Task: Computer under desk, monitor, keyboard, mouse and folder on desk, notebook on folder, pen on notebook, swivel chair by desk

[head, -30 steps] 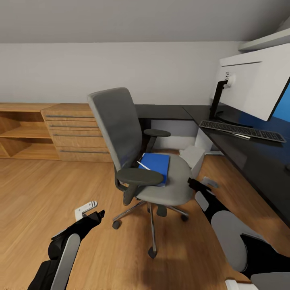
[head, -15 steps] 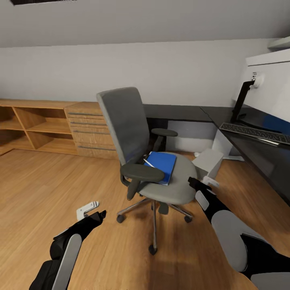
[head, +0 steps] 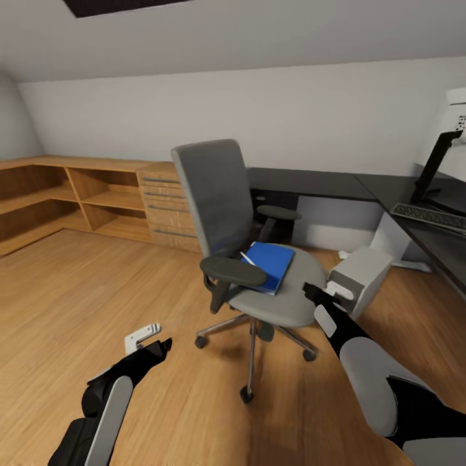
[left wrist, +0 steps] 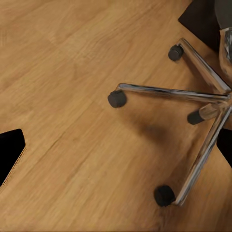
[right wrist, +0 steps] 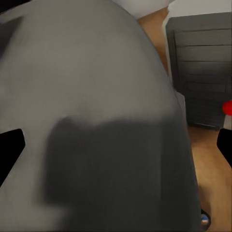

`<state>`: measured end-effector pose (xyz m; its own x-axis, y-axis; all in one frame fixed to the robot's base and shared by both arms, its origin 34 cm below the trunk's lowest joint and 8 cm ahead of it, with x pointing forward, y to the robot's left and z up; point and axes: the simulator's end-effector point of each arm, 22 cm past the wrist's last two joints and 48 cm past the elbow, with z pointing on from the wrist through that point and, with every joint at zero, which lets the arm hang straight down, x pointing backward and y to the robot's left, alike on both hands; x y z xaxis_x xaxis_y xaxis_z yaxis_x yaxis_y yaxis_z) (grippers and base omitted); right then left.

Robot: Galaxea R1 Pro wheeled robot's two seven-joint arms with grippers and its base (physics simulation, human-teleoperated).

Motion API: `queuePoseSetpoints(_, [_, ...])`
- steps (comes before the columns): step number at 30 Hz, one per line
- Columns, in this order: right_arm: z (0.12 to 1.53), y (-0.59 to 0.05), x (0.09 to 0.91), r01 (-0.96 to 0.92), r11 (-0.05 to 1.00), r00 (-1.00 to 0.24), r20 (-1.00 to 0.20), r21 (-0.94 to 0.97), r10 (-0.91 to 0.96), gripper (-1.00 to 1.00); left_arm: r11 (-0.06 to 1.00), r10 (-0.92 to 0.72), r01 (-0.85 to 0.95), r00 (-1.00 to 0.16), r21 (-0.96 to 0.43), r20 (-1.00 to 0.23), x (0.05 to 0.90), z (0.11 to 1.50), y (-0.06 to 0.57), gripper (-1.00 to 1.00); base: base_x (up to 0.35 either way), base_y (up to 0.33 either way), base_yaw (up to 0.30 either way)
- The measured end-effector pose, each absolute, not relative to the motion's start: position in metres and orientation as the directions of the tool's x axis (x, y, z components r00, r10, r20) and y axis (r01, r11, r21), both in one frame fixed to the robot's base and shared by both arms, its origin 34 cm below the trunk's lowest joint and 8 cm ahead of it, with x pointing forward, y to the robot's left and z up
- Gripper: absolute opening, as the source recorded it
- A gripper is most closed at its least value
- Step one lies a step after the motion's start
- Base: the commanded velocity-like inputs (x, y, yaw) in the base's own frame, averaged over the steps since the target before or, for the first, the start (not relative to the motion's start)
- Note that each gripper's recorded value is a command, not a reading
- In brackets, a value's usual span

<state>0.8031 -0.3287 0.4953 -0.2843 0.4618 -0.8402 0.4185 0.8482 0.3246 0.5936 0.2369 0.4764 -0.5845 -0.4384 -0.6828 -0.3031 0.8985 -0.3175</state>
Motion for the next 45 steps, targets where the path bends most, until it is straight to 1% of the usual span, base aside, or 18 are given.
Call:
queuePoseSetpoints(4, [0.496,-0.328,0.804,0.416,0.849,-0.283,-0.841,0.325,0.461,1.0,0.9,-0.436,-0.3,-0.586,-0.316,-0.683,0.594,0.476,0.236,1.0,0.0,0.0,0.176])
queuePoseSetpoints(11, [0.496,-0.327,0.804,0.413,0.851,-0.284,-0.842,0.325,0.46,1.0,0.902,-0.431,-0.294,-0.589,-0.316,-0.683,0.594,0.476,0.233,1.0,0.0,0.0,-0.013])
queuePoseSetpoints(19, [0.488,-0.325,0.798,0.418,0.848,-0.301,-0.832,0.324,0.466,1.0,0.902,-0.431,-0.291,-0.586,-0.318,-0.687,0.594,0.479,0.232,1.0,0.0,0.0,-0.197])
queuePoseSetpoints(45, [0.505,-0.326,0.799,0.411,0.848,-0.28,-0.839,0.334,0.467,1.0,0.903,-0.43,-0.283,-0.57,-0.324,-0.7,0.595,0.491,0.231,1.0,0.0,0.0,-0.209])
